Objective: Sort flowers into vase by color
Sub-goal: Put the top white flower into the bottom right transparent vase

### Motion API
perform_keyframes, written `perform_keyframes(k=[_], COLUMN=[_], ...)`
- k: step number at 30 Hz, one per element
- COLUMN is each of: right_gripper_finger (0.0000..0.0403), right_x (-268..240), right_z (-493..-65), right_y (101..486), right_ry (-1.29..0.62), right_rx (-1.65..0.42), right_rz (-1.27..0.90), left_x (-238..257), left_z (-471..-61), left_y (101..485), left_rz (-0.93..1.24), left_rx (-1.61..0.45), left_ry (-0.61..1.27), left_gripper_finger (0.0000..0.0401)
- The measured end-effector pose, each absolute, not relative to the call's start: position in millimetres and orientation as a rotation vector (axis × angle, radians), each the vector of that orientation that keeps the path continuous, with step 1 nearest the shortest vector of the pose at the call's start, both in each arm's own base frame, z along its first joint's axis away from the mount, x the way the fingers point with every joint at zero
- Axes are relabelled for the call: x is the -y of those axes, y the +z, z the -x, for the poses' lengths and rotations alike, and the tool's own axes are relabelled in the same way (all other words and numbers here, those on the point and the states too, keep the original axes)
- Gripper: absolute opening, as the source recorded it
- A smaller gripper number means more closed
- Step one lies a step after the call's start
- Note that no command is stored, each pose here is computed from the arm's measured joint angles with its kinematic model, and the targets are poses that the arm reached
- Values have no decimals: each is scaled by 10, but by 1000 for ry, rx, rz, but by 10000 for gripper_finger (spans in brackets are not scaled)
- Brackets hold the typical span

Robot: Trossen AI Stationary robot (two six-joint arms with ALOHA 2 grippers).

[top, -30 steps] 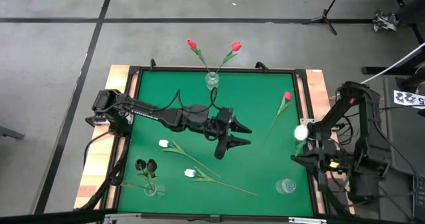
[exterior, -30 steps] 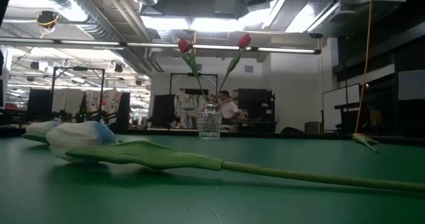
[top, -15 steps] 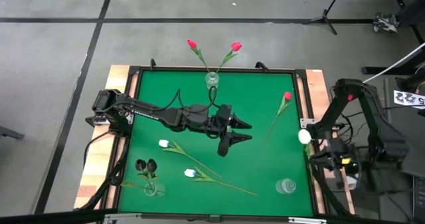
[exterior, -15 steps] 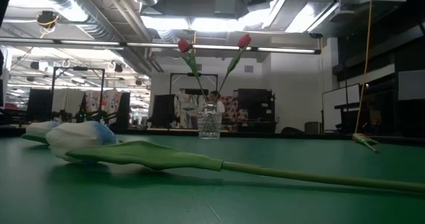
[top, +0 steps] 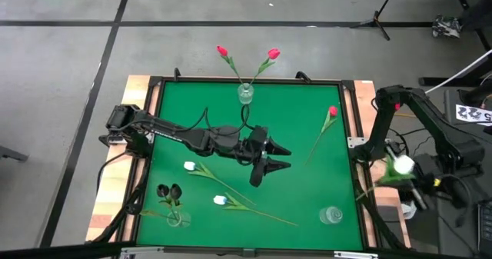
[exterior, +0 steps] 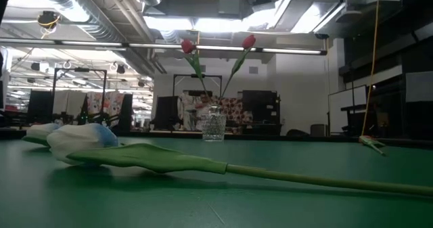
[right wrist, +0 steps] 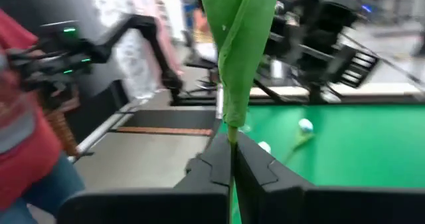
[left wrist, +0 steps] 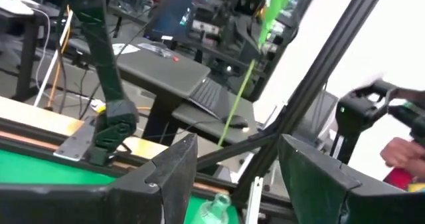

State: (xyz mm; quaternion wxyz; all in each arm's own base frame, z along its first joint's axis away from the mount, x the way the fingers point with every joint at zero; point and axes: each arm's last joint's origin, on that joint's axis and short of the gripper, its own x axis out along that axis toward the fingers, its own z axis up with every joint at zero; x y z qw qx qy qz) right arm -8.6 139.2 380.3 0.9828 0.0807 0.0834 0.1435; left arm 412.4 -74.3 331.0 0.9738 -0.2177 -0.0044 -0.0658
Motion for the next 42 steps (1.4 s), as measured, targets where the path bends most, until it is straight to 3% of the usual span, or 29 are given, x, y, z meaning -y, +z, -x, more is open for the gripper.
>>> perform_keyframes(k=[8,18,31,42], right_gripper_finger=[0,0,0,0], right_x=[-1265,-1078,-976,-567], right_z=[498,444,281,34], right_y=[3374,3018,3062,3218], right_ry=[589,637,568,601], right_rx=[-78,-80,-65,-79], right_rz=[-86,-105,-71,-131], left_x=[872,858,859,856], left_z=[-4092,-4086,-4086,-4087], left_y=[3362,3376,3369,3361], left_rz=[463,442,388,350], left_rx=[83,120,113,103], left_ry=[-57,52,61,65], left_gripper_finger=[205,205,205,205])
